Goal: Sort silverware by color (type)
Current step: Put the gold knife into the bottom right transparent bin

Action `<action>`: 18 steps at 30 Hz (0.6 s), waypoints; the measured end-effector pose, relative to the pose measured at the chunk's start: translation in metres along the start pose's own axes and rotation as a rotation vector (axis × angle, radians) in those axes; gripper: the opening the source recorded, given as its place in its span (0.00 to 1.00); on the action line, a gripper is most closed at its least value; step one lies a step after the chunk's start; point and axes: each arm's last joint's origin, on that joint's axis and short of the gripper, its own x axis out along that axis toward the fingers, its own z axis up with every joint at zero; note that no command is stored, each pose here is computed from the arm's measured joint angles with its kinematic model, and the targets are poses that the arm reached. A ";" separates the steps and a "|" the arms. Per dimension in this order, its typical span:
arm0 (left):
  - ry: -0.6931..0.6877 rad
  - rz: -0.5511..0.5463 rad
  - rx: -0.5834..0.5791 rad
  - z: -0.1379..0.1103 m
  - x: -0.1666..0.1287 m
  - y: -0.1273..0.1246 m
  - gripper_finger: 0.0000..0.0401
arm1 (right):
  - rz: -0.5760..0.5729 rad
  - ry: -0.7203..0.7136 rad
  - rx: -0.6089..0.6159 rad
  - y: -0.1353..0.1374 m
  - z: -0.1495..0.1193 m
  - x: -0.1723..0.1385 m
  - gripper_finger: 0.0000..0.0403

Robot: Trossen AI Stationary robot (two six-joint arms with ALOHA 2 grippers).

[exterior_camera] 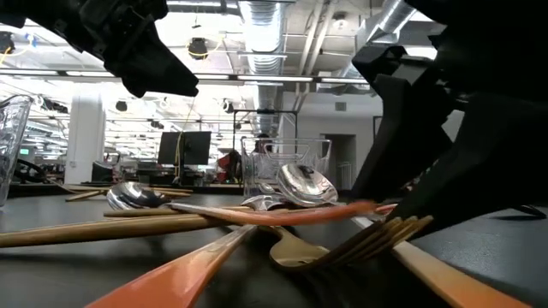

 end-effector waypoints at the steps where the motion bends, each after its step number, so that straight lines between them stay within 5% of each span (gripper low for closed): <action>1: 0.000 0.000 0.000 0.000 0.000 0.000 0.39 | -0.001 0.001 0.000 -0.001 0.000 0.000 0.33; 11: -0.006 0.015 0.001 0.000 0.000 0.000 0.39 | -0.001 -0.038 0.030 -0.016 0.011 -0.017 0.03; 18: 0.008 0.021 0.011 -0.001 0.000 0.001 0.39 | 0.005 0.002 0.092 -0.027 0.009 -0.013 0.06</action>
